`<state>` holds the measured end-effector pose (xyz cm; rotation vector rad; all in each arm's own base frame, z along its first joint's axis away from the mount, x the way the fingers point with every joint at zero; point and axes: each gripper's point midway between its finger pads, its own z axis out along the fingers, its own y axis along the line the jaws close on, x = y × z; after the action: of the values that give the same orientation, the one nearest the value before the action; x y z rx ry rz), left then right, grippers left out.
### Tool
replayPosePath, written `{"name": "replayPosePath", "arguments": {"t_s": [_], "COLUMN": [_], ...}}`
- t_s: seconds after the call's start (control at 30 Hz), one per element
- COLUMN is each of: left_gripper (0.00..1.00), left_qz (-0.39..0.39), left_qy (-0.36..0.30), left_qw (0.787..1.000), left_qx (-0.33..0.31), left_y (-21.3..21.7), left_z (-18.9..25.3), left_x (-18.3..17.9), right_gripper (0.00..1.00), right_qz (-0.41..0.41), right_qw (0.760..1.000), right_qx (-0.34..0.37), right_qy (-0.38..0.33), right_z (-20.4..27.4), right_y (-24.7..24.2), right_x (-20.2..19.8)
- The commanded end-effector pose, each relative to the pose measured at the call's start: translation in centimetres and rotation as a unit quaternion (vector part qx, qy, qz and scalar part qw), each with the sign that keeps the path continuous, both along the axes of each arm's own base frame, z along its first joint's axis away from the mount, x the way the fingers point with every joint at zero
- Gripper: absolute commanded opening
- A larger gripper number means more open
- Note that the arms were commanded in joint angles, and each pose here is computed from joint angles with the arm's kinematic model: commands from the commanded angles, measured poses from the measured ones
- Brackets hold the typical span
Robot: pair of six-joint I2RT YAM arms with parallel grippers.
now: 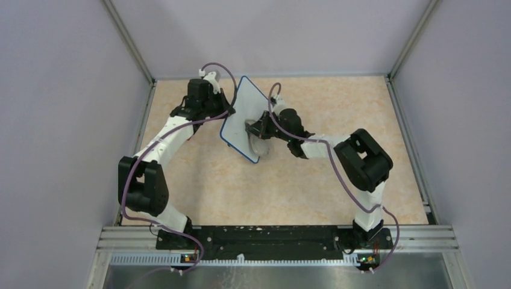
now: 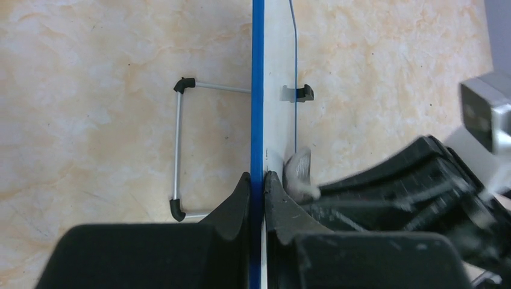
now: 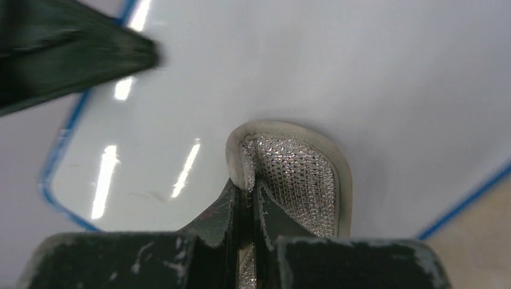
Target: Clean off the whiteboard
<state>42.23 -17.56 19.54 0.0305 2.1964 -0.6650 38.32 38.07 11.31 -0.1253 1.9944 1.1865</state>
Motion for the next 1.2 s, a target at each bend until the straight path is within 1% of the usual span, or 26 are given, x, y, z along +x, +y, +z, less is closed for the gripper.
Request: {"name": "replayPosePath", "arguments": {"t_s": [0.0, 0.17, 0.27, 0.33, 0.43, 0.5, 0.57, 0.7, 0.9, 1.17], "left_gripper": [0.00, 0.00, 0.00, 0.00, 0.00, 0.00, 0.00, 0.00, 0.00, 0.00], "left_qz": [-0.050, -0.050, -0.050, -0.050, -0.050, -0.050, -0.051, -0.051, -0.052, -0.051], "left_qy": [0.072, 0.073, 0.072, 0.072, 0.068, 0.068, 0.067, 0.065, 0.065, 0.066], "left_qw": [0.996, 0.996, 0.996, 0.996, 0.996, 0.996, 0.996, 0.997, 0.997, 0.997], "left_qx": [0.000, -0.001, 0.000, 0.000, -0.001, -0.002, -0.003, -0.004, -0.005, -0.005], "left_y": [-2.1, -2.1, -2.1, -2.0, -2.0, -2.0, -2.0, -2.0, -2.0, -1.9], "left_z": [-3.2, -3.2, -3.2, -3.2, -2.9, -2.8, -2.7, -2.5, -2.5, -2.5], "left_x": [-3.4, -3.3, -3.2, -3.2, -3.3, -3.3, -3.3, -3.5, -3.5, -3.5], "right_gripper": [0.00, 0.00, 0.00, 0.00, 0.00, 0.00, 0.00, 0.00, 0.00, 0.00], "right_qz": [0.181, 0.221, 0.212, 0.180, 0.122, 0.098, 0.083, 0.068, 0.034, 0.016], "right_qw": [0.977, 0.966, 0.970, 0.980, 0.992, 0.994, 0.995, 0.997, 0.997, 0.996], "right_qx": [0.055, 0.075, 0.061, 0.048, 0.029, 0.011, 0.002, -0.012, -0.059, -0.066], "right_qy": [-0.102, -0.109, -0.103, -0.074, -0.006, 0.040, 0.054, 0.039, 0.035, 0.053], "right_z": [8.7, 9.1, 7.5, 5.2, 1.0, -1.9, -3.1, -2.6, -3.1, -4.2], "right_y": [9.8, 11.3, 10.6, 9.0, 6.1, 4.6, 3.7, 3.0, 1.6, 0.6], "right_x": [-9.0, -10.3, -9.7, -8.3, -5.7, -4.6, -3.9, -3.4, -2.6, -1.8]}}
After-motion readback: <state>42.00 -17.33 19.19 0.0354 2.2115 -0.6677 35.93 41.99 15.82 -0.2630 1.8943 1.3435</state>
